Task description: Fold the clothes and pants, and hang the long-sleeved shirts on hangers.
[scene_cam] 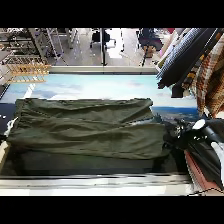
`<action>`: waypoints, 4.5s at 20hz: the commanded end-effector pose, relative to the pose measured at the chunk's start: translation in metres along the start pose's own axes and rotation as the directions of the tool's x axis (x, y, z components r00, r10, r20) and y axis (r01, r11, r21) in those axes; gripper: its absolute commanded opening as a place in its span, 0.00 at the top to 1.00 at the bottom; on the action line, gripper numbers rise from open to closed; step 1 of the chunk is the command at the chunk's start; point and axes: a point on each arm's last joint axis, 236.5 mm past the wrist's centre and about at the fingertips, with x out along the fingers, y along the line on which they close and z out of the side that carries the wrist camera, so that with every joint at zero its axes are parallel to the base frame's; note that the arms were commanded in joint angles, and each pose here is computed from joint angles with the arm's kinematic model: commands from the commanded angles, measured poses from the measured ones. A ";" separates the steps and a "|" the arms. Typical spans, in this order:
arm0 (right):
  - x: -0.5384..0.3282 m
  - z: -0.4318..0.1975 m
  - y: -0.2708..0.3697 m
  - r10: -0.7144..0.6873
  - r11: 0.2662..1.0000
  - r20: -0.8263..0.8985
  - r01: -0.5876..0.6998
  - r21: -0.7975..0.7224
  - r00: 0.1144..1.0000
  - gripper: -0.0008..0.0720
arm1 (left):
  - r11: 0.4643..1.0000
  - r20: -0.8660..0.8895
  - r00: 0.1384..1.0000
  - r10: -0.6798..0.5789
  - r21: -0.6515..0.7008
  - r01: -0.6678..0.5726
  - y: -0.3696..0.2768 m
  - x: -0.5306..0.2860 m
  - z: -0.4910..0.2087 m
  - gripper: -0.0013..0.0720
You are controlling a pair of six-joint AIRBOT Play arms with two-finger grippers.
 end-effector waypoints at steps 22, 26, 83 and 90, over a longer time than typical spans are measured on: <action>-0.119 0.094 0.080 0.129 0.983 0.570 -0.030 -0.179 0.812 0.96 | 0.989 0.068 0.993 -0.101 0.117 0.092 0.004 -0.097 0.024 0.97; -0.123 0.182 0.117 0.159 0.969 0.657 0.012 -0.247 0.737 0.96 | 0.992 0.235 0.965 -0.115 0.074 0.101 -0.030 -0.097 0.070 0.97; 0.075 0.022 0.090 0.001 0.967 -0.175 -0.046 -0.251 0.985 0.96 | 0.800 -0.039 0.834 0.551 0.310 -0.514 0.087 -0.055 0.016 0.97; 0.034 -0.073 0.107 0.018 0.947 -0.182 -0.075 -0.311 0.983 0.31 | 0.875 -0.018 0.893 0.450 0.209 -0.437 0.090 -0.062 0.017 0.07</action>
